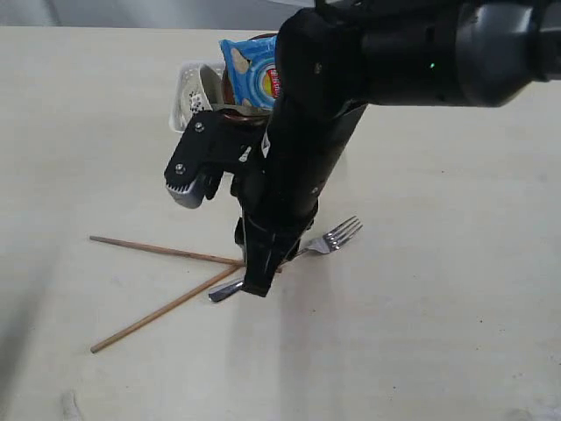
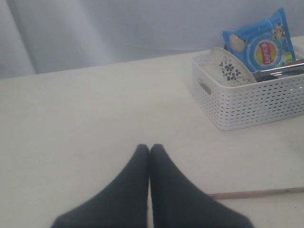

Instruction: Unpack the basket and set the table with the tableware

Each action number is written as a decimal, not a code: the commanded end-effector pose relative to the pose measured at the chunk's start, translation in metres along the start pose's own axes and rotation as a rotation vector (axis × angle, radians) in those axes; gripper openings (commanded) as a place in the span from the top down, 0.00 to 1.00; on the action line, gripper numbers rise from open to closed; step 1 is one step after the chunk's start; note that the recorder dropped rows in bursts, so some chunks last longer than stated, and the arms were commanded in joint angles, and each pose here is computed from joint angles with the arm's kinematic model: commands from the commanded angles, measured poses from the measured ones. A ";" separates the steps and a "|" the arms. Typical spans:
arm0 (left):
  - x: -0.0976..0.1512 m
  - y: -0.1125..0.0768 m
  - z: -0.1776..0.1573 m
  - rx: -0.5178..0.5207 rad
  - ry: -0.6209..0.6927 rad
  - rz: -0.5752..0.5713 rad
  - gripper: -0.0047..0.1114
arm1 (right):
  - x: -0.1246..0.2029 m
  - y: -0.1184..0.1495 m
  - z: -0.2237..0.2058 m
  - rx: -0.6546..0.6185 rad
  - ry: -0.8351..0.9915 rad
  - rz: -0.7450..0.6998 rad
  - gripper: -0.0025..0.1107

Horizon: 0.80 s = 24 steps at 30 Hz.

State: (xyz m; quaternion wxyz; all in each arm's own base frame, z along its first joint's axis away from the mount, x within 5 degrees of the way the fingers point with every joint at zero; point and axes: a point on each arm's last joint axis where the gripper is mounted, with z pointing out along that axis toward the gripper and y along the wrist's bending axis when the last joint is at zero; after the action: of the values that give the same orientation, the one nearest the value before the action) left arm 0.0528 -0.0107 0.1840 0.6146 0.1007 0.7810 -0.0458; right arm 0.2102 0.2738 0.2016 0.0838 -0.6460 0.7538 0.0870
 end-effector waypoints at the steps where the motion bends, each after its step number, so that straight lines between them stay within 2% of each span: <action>1: 0.000 0.000 0.000 0.007 -0.009 0.000 0.96 | 0.001 0.000 0.012 0.058 0.094 0.012 0.63; 2: 0.000 0.000 0.000 0.007 -0.009 0.000 0.96 | 0.004 -0.003 0.016 0.091 0.123 0.053 0.63; 5: 0.000 0.000 0.000 0.007 -0.009 0.000 0.96 | 0.013 -0.019 0.022 0.190 0.164 0.322 0.65; 6: 0.000 0.000 0.000 0.007 -0.009 0.000 0.96 | 0.015 -0.023 0.022 0.182 0.159 0.384 0.66; 8: 0.000 0.000 0.000 0.007 -0.009 0.000 0.96 | 0.014 -0.028 0.021 0.139 0.102 0.418 0.68; 13: 0.000 0.000 0.000 0.007 -0.009 0.000 0.96 | -0.004 -0.021 0.013 0.018 -0.072 0.295 0.67; 15: 0.000 0.000 0.000 0.007 -0.009 0.000 0.96 | -0.013 -0.015 0.013 -0.004 -0.088 0.235 0.67; 24: 0.000 0.000 0.000 0.007 -0.009 0.000 0.96 | -0.042 -0.011 0.042 0.015 0.125 0.007 0.67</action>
State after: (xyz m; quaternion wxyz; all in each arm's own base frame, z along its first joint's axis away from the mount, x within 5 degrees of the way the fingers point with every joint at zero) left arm 0.0528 -0.0107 0.1840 0.6146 0.1007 0.7810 -0.0458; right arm 0.2268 0.3169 0.1765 0.0594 -0.6185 0.7808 0.0653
